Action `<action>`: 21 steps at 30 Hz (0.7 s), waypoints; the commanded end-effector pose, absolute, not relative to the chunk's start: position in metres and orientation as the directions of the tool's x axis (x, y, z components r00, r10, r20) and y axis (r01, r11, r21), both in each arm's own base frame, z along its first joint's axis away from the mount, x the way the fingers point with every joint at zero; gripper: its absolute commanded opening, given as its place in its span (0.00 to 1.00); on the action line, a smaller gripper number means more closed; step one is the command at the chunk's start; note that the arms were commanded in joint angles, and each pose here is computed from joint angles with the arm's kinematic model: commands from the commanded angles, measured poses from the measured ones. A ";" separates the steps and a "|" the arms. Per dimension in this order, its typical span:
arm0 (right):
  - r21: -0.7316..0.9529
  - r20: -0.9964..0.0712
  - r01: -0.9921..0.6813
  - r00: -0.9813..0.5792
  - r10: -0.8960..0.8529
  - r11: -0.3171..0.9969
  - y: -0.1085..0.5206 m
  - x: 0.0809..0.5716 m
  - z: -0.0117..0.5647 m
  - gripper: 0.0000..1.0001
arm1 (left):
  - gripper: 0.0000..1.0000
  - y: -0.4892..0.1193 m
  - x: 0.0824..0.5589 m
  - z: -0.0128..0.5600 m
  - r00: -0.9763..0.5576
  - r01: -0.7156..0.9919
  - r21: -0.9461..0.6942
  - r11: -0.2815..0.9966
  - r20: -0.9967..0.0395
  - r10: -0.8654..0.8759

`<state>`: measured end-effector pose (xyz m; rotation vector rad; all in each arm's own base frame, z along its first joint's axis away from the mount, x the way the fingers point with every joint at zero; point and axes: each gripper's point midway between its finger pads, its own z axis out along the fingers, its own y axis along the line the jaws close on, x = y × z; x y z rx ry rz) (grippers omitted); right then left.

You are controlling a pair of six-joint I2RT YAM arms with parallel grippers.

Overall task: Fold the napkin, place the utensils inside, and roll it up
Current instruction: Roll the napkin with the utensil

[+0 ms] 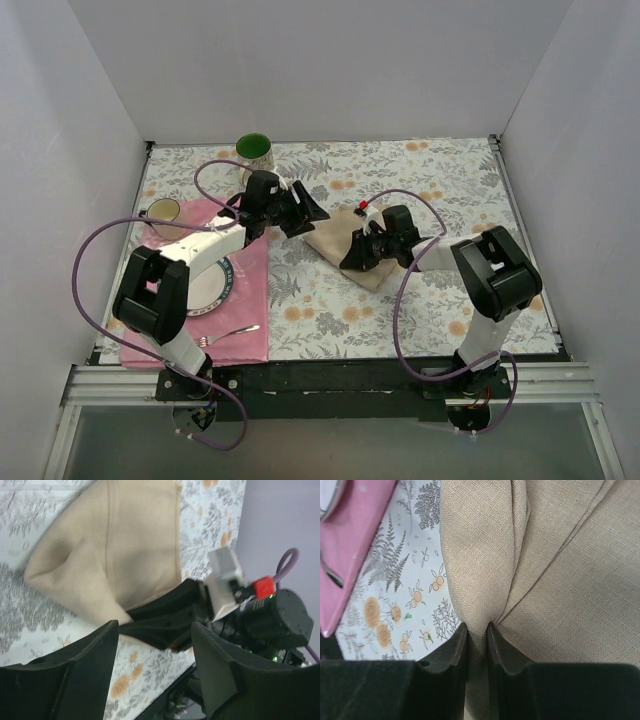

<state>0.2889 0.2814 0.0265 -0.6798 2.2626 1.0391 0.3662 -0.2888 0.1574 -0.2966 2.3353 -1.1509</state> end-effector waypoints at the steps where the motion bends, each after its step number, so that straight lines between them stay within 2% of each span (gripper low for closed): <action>1: 0.756 -0.352 -0.442 -0.896 -0.269 0.482 0.265 0.228 -0.010 0.01 | 0.60 -0.277 0.330 0.120 -0.873 -0.196 -0.760 0.620 -0.152 -0.463; 4: 0.809 -0.289 -0.378 -0.923 -0.255 0.450 0.264 0.233 -0.010 0.01 | 0.61 -0.295 0.316 0.100 -0.893 -0.262 -0.763 0.591 -0.039 -0.447; 5: 0.815 -0.285 -0.371 -0.925 -0.251 0.444 0.265 0.239 -0.008 0.01 | 0.66 -0.299 0.315 0.098 -0.896 -0.268 -0.759 0.593 -0.030 -0.442; 12: 0.828 -0.252 -0.322 -0.945 -0.210 0.459 0.260 0.253 -0.008 0.01 | 0.67 -0.318 0.316 0.075 -0.864 -0.398 -0.725 0.562 0.090 -0.496; 15: 0.819 -0.259 -0.328 -0.943 -0.207 0.471 0.260 0.257 -0.007 0.01 | 0.65 -0.319 0.319 0.062 -0.840 -0.456 -0.698 0.553 0.131 -0.527; 21: 0.789 -0.274 -0.337 -0.942 -0.196 0.515 0.257 0.264 -0.007 0.01 | 0.55 -0.321 0.324 0.048 -0.787 -0.533 -0.673 0.512 0.174 -0.591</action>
